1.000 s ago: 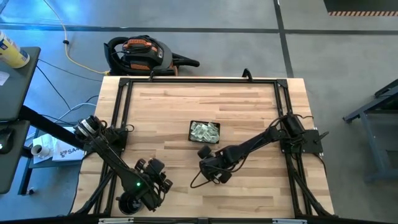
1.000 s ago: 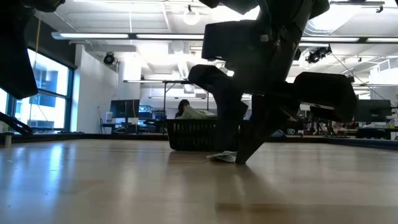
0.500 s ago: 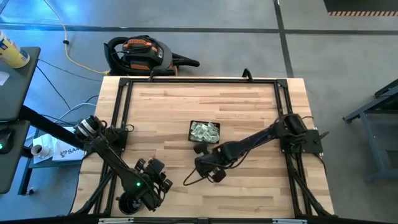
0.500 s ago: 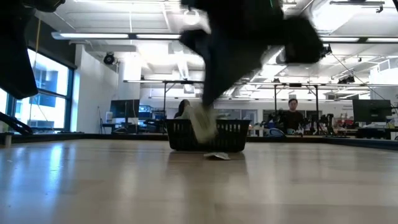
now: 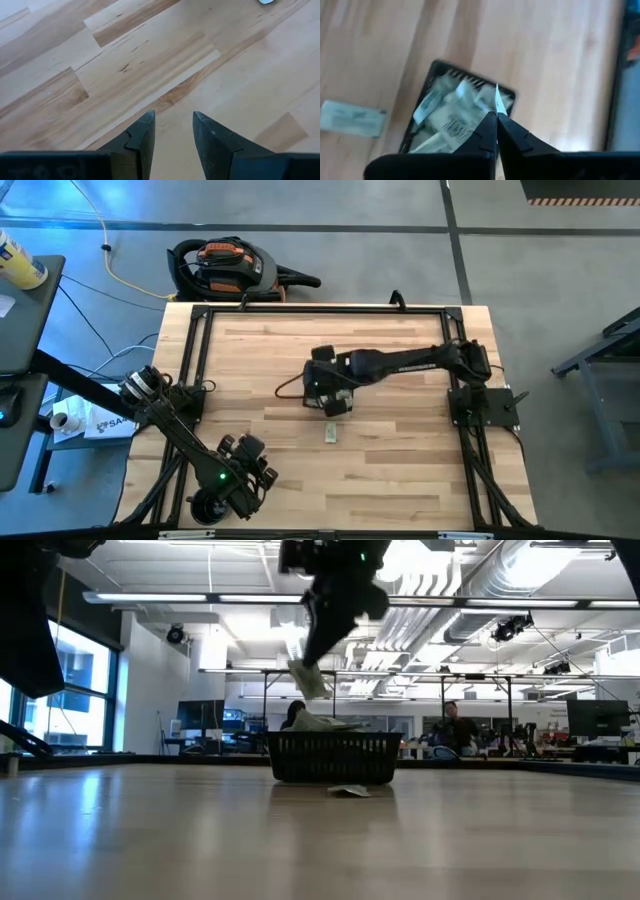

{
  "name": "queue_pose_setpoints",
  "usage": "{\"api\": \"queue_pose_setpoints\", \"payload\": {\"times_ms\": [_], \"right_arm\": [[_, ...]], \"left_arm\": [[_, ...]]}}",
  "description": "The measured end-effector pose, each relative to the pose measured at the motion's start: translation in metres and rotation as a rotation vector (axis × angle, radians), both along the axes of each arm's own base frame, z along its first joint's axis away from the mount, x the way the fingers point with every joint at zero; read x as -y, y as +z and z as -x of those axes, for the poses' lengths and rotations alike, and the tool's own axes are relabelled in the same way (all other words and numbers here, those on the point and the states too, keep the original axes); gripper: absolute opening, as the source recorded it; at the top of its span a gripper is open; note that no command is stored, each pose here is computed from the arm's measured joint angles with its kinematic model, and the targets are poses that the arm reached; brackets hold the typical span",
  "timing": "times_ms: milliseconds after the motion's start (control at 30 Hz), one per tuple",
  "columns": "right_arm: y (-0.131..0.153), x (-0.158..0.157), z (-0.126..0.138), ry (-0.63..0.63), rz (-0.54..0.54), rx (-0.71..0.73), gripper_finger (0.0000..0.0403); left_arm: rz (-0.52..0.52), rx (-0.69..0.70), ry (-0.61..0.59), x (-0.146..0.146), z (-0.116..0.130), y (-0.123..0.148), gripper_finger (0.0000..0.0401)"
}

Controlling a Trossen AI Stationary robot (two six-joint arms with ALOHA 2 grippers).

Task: Pick and place Stevia / Truvia into bins
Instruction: Put the green stevia packet into the black basket

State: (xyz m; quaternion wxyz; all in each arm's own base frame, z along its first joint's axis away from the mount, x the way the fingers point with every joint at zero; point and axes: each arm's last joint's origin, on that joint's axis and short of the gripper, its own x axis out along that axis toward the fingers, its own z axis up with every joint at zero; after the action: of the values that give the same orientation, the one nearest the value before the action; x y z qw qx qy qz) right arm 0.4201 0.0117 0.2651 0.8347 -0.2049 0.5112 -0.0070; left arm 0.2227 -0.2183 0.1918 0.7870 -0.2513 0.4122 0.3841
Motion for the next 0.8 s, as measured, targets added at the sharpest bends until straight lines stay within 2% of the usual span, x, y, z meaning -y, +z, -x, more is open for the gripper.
{"api": "queue_pose_setpoints", "payload": {"times_ms": [167,233,333,467,567,800], "right_arm": [[-0.043,0.011,0.004,0.034,-0.109,-0.140,0.0001],[-0.056,0.005,0.007,0.059,-0.101,-0.185,0.0003],[-0.060,-0.006,0.008,0.078,-0.062,-0.176,0.0009],[-0.054,-0.012,0.006,0.038,0.073,-0.159,0.0023],[-0.042,-0.011,0.005,0.024,0.111,-0.149,0.0041],[-0.013,-0.014,0.005,0.024,-0.012,-0.156,0.0112]], "left_arm": [[0.013,-0.002,0.002,0.001,0.000,0.000,0.0165],[0.017,-0.003,0.003,0.001,0.000,0.000,0.0165],[0.017,-0.004,0.003,0.001,0.000,0.000,0.0165],[0.012,-0.009,0.003,0.000,0.000,0.000,0.0165],[0.005,-0.012,0.003,0.000,0.000,0.000,0.0165],[0.006,-0.009,0.003,0.000,0.000,0.000,0.0165]]}}
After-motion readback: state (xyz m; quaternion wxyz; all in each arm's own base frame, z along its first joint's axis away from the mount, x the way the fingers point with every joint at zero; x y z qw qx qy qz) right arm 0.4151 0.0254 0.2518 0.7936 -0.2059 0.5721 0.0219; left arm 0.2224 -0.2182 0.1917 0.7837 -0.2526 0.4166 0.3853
